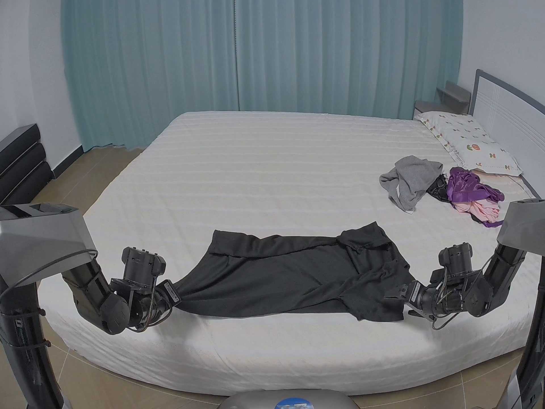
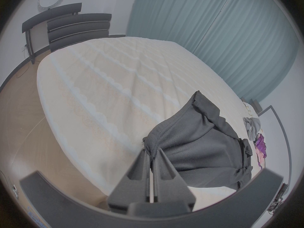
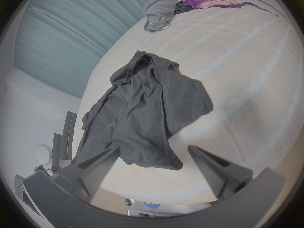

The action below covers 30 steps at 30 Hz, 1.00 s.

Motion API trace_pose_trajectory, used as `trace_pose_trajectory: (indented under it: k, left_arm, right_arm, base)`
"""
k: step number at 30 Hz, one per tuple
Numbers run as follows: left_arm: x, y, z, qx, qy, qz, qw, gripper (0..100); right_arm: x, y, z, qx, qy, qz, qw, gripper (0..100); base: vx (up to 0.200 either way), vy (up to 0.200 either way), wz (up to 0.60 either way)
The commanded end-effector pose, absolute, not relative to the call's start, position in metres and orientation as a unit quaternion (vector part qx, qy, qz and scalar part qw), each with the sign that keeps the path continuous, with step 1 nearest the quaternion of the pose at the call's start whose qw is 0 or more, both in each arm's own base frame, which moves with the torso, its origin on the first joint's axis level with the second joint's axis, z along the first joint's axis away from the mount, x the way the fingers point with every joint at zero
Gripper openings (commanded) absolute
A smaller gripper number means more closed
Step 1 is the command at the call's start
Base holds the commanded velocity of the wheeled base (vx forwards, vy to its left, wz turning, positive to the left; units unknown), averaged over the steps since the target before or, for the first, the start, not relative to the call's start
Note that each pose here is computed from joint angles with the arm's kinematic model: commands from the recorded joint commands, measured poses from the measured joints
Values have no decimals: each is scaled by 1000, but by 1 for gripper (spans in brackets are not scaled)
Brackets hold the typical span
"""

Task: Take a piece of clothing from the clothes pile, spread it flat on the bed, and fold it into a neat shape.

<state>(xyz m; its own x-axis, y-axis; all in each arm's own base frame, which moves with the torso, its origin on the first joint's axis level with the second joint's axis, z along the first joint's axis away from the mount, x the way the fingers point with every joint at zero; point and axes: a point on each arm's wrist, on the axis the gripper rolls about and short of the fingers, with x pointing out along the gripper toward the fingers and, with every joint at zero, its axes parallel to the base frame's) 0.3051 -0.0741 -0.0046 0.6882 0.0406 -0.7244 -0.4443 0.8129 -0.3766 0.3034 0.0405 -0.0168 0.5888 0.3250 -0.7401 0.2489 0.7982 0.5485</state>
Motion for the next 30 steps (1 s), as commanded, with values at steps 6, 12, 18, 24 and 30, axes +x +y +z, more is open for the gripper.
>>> trace_pose_trajectory:
  k: [6,12,18,24,30]
  left_arm:
    - [304,-76,1,-274,364,132,880,0]
    - [305,-76,1,-275,364,132,880,0]
    - [304,-76,2,-278,366,127,879,0]
    - [303,-76,2,-272,368,124,880,0]
    - [299,-75,1,-257,376,121,882,0]
  right_arm:
    - [301,46,-26,312,467,24,827,100]
    - [309,51,-29,307,461,33,832,100]
    - [317,54,-33,296,452,21,841,0]
    - [307,54,-26,294,457,19,840,0]
    - [292,48,-16,293,458,18,839,0]
  base:
    - [0,0,0]
    - [0,0,0]
    - [0,0,0]
    - [0,0,0]
    - [0,0,0]
